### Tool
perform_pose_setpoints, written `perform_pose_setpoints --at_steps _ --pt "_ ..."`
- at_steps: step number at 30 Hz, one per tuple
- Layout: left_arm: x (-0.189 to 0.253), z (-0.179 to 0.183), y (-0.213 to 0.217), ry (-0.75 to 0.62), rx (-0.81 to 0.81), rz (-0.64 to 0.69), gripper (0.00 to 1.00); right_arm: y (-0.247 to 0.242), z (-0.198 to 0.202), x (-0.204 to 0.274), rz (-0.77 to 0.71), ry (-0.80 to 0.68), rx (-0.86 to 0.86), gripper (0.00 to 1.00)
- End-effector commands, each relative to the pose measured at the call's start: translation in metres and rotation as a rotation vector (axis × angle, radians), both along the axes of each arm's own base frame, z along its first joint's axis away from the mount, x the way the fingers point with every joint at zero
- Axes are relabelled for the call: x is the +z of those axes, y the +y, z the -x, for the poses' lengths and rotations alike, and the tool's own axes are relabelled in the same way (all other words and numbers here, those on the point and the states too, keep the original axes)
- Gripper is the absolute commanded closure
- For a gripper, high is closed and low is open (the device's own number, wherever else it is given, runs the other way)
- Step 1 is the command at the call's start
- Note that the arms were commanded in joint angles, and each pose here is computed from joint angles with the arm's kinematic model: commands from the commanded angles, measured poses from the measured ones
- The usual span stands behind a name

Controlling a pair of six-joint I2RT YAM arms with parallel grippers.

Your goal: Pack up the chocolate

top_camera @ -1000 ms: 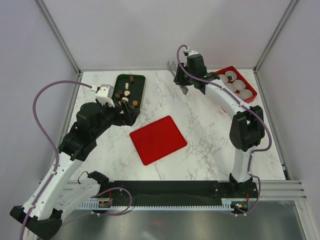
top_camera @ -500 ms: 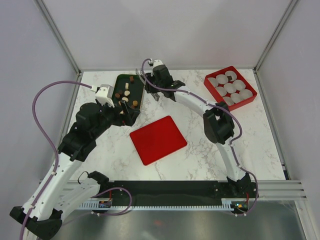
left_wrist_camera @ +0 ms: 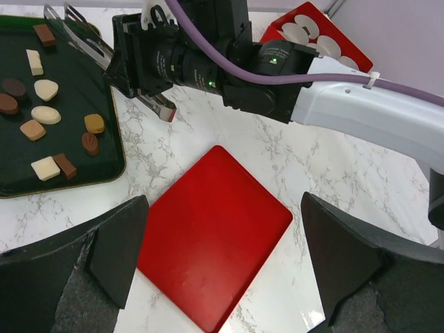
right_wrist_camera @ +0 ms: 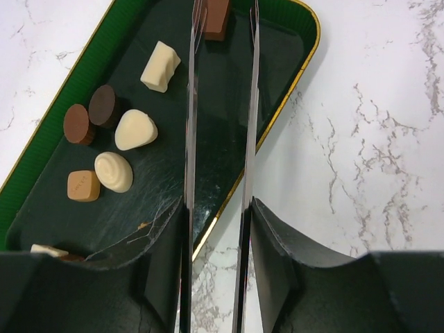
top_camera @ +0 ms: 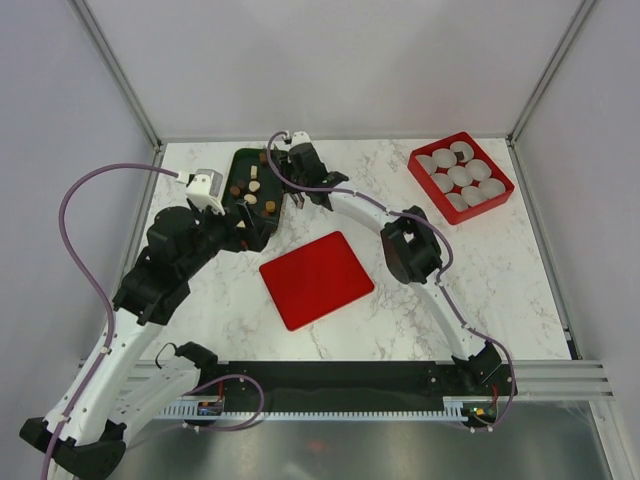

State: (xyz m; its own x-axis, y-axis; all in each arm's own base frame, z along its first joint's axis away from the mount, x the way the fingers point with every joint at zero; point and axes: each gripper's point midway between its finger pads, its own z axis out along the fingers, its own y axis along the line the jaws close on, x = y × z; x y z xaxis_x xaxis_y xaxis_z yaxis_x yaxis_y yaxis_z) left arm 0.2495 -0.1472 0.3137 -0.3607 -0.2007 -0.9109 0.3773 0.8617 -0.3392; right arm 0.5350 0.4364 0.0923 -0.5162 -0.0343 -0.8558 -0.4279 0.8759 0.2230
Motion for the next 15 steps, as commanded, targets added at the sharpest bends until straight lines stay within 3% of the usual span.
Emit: perform_pose_setpoints --at_steps 1,15 --pt "0.017 0.0 -0.003 -0.045 -0.011 0.052 0.01 0.023 -0.01 0.031 -0.082 -0.09 -0.004 0.52" --pt "0.019 0.0 -0.001 -0.053 -0.007 0.056 0.01 0.034 -0.014 0.005 -0.093 -0.077 -0.023 0.48"
